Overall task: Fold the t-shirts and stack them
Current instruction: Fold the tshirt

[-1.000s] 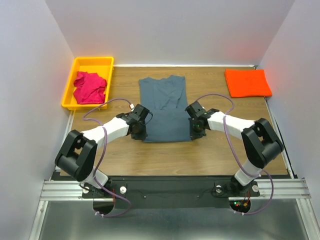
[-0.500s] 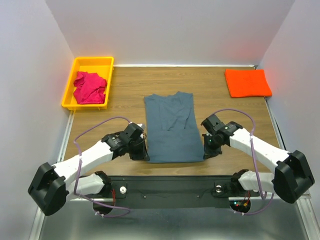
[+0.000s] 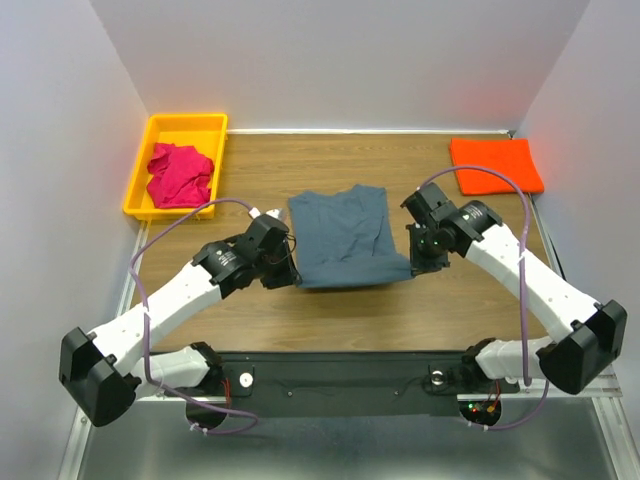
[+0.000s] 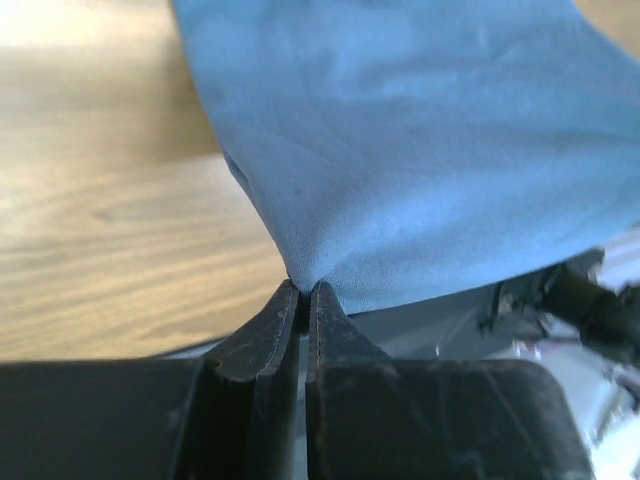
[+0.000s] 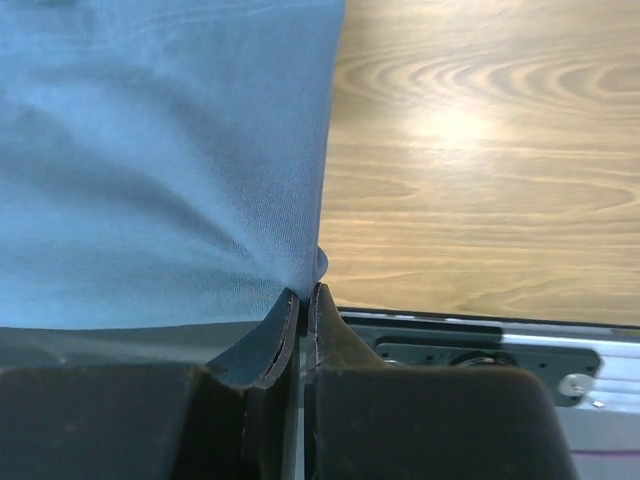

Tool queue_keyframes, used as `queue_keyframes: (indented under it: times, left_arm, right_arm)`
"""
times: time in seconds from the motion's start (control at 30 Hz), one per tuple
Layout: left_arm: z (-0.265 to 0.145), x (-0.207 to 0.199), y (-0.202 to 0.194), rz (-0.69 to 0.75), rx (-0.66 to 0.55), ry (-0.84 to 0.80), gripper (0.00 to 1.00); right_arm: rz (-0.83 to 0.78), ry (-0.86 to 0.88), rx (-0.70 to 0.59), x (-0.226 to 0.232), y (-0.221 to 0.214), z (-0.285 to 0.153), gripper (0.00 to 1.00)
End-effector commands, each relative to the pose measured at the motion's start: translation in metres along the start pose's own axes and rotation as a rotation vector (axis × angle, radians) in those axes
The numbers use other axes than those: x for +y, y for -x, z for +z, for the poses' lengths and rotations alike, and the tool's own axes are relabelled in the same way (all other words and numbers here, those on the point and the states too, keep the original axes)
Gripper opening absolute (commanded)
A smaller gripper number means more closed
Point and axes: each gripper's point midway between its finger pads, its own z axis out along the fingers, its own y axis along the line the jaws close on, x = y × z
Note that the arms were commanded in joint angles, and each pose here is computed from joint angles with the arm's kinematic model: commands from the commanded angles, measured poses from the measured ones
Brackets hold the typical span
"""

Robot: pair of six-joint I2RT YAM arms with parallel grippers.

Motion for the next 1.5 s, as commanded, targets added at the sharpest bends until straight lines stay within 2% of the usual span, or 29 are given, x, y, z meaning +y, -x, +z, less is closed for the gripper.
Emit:
queue_keyframes:
  times: [0.0, 0.37, 0.7, 1.0, 1.47]
  left_arm:
    - [-0.008, 0.012, 0.031, 0.027, -0.110, 0.128, 0.00]
    - [-0.001, 0.010, 0.083, 0.023, -0.199, 0.181, 0.00]
    - [0.017, 0.016, 0.120, 0.056, -0.203, 0.193, 0.00]
    - [0.034, 0.017, 0.158, 0.077, -0.209, 0.209, 0.00]
    - [0.083, 0.036, 0.184, 0.069, -0.163, 0.262, 0.00]
  right_arm:
    - [-0.048, -0.131, -0.035, -0.021, 0.018, -0.010, 0.01]
    - [-0.112, -0.180, -0.136, -0.003, 0.085, -0.014, 0.01]
    - [-0.167, -0.208, -0.155, 0.007, 0.127, 0.003, 0.01]
    - [-0.144, -0.211, -0.179, -0.005, 0.165, 0.013, 0.01]
    - [-0.152, -0.173, -0.154, -0.005, 0.213, 0.075, 0.01]
